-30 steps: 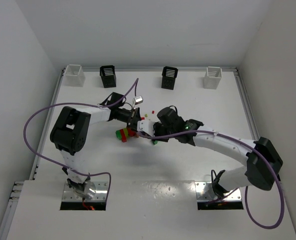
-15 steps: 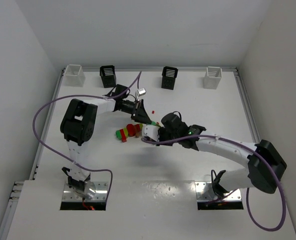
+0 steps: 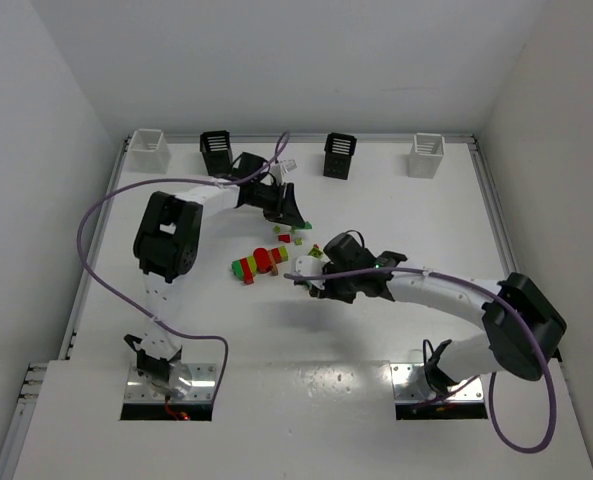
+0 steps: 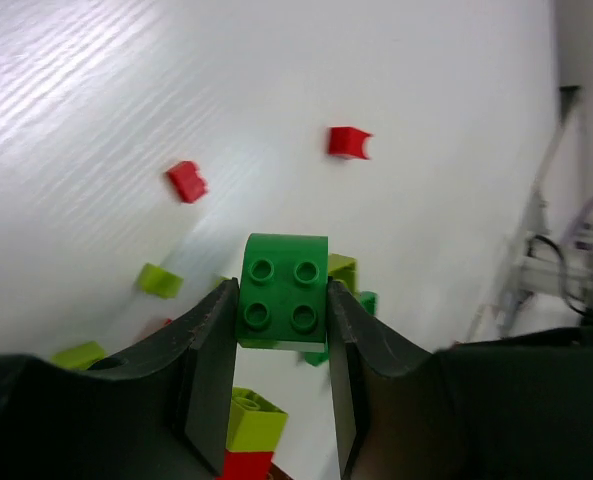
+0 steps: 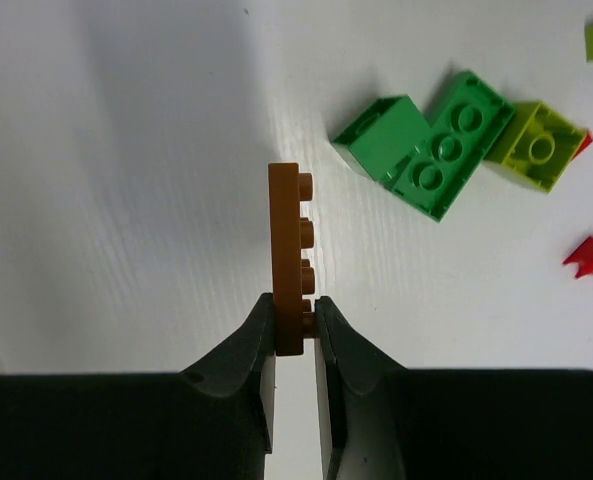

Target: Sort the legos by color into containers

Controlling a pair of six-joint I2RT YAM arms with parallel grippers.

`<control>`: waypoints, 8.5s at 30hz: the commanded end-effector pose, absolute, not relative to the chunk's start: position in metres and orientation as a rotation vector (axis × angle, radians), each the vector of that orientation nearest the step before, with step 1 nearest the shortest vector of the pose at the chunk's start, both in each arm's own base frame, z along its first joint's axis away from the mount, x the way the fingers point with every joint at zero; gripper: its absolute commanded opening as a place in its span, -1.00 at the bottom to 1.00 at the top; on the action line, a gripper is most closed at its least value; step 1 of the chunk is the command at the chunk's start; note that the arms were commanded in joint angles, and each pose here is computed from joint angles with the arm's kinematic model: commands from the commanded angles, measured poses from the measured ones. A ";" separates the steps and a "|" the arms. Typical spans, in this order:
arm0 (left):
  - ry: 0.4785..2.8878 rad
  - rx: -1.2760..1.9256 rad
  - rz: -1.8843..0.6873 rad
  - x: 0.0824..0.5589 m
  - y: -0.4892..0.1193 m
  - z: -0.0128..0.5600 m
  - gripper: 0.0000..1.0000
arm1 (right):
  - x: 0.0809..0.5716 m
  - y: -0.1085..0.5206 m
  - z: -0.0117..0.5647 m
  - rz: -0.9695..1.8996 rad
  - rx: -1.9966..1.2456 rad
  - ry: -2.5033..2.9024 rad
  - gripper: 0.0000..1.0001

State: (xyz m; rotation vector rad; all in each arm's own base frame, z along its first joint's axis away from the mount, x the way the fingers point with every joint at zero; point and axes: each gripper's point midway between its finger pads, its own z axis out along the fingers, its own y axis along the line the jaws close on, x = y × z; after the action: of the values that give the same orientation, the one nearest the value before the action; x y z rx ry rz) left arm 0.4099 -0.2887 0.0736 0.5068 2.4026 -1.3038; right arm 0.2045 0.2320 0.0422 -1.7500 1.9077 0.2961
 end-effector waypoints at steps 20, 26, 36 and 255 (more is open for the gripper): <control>2.306 0.654 -0.572 0.391 -0.208 0.140 0.78 | 0.273 0.227 0.063 0.276 -1.316 2.192 -0.08; 2.396 0.934 -0.420 0.351 -0.165 0.118 0.78 | 0.287 0.251 0.099 0.349 -1.328 2.092 0.14; 2.432 0.925 -0.506 0.336 -0.135 0.104 0.73 | 0.299 0.290 0.090 0.508 -1.485 1.877 0.28; 2.249 0.151 -0.570 0.367 -0.091 0.202 0.99 | 0.211 0.318 0.066 0.886 -1.477 2.165 -0.70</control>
State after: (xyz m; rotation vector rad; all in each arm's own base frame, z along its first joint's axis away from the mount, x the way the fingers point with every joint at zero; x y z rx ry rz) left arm 0.3725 -0.1164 0.2204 0.2583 2.1331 -0.6798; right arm 0.2236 0.3049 0.0709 -1.5365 2.0511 0.7875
